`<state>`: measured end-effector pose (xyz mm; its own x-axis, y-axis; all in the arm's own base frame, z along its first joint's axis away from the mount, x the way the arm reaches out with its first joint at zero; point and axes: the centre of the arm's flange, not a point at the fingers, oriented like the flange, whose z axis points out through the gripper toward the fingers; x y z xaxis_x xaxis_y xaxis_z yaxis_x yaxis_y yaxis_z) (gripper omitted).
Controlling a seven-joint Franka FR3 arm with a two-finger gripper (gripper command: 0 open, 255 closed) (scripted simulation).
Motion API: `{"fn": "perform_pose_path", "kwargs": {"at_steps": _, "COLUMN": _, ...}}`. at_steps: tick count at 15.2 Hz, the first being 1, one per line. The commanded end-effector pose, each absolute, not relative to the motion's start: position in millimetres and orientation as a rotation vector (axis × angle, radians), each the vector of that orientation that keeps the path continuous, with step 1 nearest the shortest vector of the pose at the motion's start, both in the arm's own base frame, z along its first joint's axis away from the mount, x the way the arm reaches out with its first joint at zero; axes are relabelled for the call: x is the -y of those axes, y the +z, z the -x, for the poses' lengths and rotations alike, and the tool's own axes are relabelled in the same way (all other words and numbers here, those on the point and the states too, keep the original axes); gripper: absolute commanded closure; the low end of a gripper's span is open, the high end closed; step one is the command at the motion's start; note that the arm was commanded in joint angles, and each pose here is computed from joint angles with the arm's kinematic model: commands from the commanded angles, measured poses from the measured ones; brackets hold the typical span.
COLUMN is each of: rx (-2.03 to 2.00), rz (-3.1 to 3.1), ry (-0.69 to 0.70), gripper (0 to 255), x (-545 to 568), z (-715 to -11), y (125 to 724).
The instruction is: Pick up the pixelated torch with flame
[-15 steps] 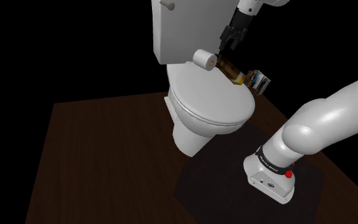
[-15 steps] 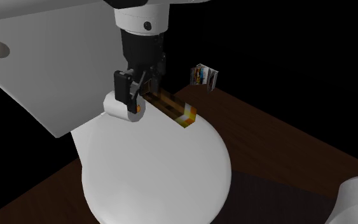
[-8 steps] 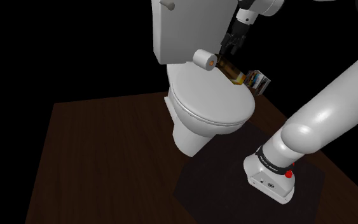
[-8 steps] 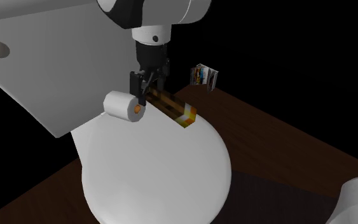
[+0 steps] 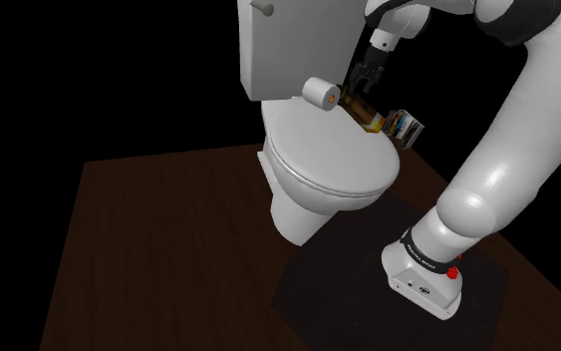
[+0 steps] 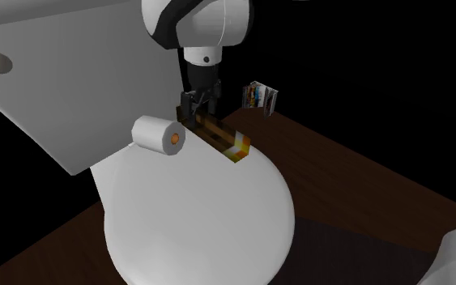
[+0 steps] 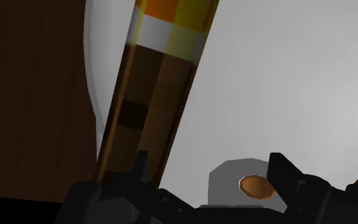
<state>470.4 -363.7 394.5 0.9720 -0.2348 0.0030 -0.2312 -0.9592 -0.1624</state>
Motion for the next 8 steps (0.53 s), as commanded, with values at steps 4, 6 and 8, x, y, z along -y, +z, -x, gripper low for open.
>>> {"fn": "perform_pose_path", "kwargs": {"at_steps": 4, "rx": -0.384, "rz": 2.939, "ry": 0.0, "gripper": 0, "x": 418, "z": -481, "y": 354}}
{"fn": "perform_pose_path", "kwargs": {"at_steps": 6, "rx": -0.384, "rz": 2.939, "ry": 0.0, "gripper": 0, "x": 418, "z": -481, "y": 344}}
{"fn": "perform_pose_path", "kwargs": {"at_steps": 8, "rx": -0.384, "rz": 2.939, "ry": 0.0, "gripper": 0, "x": 418, "z": -481, "y": 333}}
